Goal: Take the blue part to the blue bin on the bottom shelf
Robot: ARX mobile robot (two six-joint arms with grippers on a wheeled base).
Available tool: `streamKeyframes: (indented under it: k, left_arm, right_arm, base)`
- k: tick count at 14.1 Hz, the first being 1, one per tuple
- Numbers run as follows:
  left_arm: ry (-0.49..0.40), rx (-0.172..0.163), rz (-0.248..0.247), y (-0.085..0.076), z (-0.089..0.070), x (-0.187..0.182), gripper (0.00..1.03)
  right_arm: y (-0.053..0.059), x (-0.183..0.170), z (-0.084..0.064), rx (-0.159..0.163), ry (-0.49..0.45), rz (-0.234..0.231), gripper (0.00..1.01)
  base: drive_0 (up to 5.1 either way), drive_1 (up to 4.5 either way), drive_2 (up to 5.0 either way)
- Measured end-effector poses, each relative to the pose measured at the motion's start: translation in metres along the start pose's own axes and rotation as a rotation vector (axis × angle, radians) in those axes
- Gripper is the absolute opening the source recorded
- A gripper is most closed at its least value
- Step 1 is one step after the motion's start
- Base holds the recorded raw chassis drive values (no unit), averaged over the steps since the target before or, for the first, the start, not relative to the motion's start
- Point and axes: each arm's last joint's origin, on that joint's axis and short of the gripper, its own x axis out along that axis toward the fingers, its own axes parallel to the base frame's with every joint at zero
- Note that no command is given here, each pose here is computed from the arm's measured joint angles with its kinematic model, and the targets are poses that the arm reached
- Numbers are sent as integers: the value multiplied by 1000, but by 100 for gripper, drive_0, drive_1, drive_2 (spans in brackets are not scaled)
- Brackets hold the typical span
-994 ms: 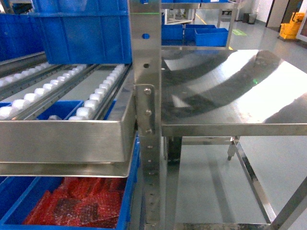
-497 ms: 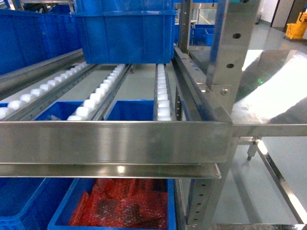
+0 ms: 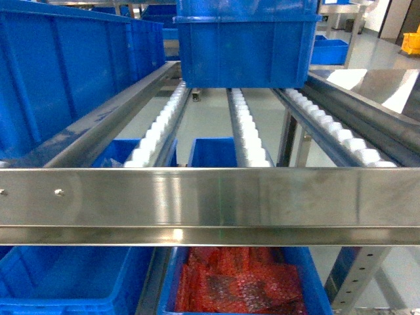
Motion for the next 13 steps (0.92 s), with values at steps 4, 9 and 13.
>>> streamKeyframes:
  k: [4, 9, 13]
  left_arm:
    - [1, 1, 0, 0, 0, 0, 43]
    - [-5, -2, 9, 0, 0, 0, 43]
    - [-3, -2, 2, 0, 0, 0, 43]
  right_arm:
    - [0, 0, 0, 0, 4, 0, 98]
    - [0, 0, 0, 0, 0, 5, 98]
    - [0, 0, 0, 0, 3, 2, 98]
  base:
    - [-497, 248, 248]
    - [-198, 100, 100]
    - [0, 0, 0]
